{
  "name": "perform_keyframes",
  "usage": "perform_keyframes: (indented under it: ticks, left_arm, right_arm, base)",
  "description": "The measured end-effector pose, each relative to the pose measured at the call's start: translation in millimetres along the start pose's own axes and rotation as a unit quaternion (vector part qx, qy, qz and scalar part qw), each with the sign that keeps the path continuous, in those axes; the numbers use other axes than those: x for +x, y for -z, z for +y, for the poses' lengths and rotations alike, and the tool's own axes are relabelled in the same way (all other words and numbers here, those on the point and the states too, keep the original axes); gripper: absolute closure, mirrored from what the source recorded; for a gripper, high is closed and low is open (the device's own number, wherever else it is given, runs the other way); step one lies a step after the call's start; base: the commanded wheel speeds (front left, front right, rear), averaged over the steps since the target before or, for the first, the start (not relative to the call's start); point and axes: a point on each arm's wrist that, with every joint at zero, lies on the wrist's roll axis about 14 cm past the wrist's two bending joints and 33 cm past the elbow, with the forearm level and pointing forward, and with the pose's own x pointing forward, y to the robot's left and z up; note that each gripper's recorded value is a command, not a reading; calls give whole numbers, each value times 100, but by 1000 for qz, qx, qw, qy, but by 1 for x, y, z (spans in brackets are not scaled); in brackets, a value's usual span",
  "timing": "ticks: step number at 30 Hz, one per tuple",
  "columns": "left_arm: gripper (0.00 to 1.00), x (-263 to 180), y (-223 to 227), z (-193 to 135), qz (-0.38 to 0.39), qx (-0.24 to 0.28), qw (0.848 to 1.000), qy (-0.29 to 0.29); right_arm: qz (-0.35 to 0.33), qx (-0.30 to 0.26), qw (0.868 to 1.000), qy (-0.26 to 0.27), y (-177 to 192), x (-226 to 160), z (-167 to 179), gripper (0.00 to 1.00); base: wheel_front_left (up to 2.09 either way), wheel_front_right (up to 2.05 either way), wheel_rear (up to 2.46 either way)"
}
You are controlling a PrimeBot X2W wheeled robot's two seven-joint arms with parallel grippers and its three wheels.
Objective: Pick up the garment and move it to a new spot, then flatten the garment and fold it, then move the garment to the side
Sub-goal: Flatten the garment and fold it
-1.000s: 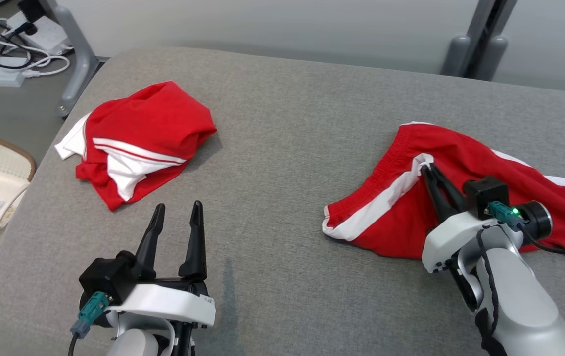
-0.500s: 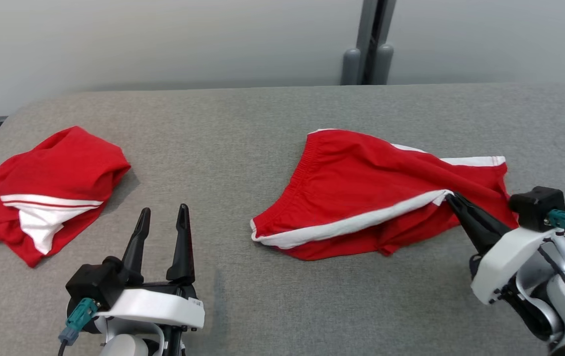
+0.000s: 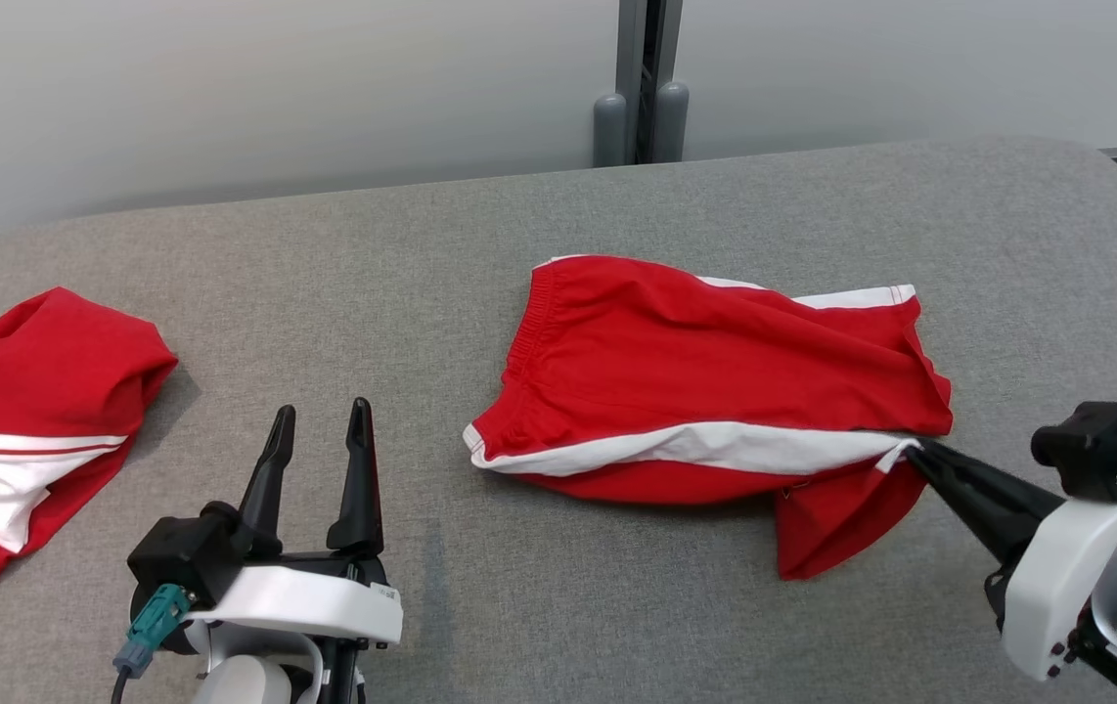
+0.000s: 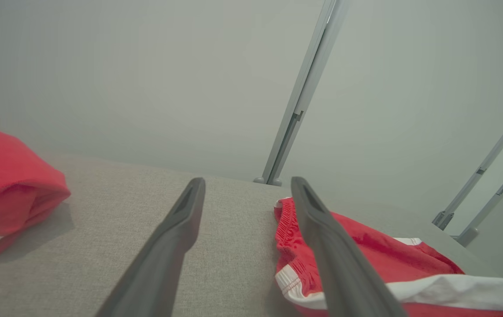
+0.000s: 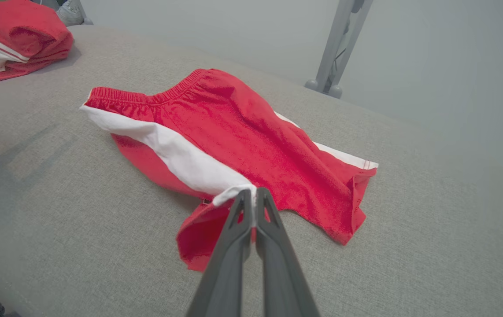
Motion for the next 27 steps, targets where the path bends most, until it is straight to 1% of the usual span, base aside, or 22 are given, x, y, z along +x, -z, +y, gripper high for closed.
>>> perform_keyframes:
  ticks: [4, 6, 10, 11, 12, 13, 15, 16, 18, 20, 23, 25, 27]
  left_arm:
    - [0, 1, 1, -2, 1, -1, 1000, 4]
    - [0, 1, 2, -3, 2, -1, 1000, 5]
    - [0, 1, 2, -1, 3, 0, 1000, 3]
    - [0, 1, 2, -1, 3, -1, 1000, 3]
    - [0, 1, 2, -1, 3, -1, 1000, 3]
    - [0, 1, 2, 0, 4, 0, 1000, 2]
    - [0, 0, 2, 1, 4, 0, 1000, 1]
    - [0, 0, 2, 1, 4, 0, 1000, 1]
    - [0, 0, 2, 1, 4, 0, 1000, 0]
    - [0, 0, 3, 2, 5, 1, 1000, 0]
    - [0, 0, 3, 2, 5, 2, 1000, -1]
    - [0, 0, 4, 2, 6, 2, 1000, 0]
    - [0, 0, 4, 2, 6, 3, 1000, 1]
  right_arm:
    - [33, 2, 999, -31, 10, -8, 19, 100]
    - [54, -8, 997, -47, 18, -12, 28, 100]
    - [110, -6, 991, -75, 43, -19, 46, 100]
    - [119, -4, 990, -82, 48, -21, 51, 89]
    - [129, -4, 988, -87, 53, -22, 55, 59]
    - [136, -6, 987, -89, 57, -22, 56, 0]
    - [150, 11, 984, -91, 67, -24, 60, 0]
    - [155, 31, 983, -92, 72, -24, 63, 0]
    - [144, 60, 983, -95, 68, -21, 71, 0]
    - [107, 86, 987, -88, 52, -15, 68, 0]
    - [50, 109, 991, -60, 29, -8, 51, 0]
    - [-1, 114, 993, -31, 10, -3, 34, 0]
    - [-44, 105, 994, -4, -6, 1, 18, 0]
  base:
    - [0, 0, 0]
    - [0, 0, 0]
    - [0, 0, 0]
    - [0, 0, 0]
    - [0, 0, 0]
    - [0, 0, 0]
    - [0, 0, 0]
    - [0, 0, 0]
    - [0, 0, 0]
    - [0, 0, 0]
    - [0, 0, 0]
    - [0, 0, 0]
    - [0, 0, 0]
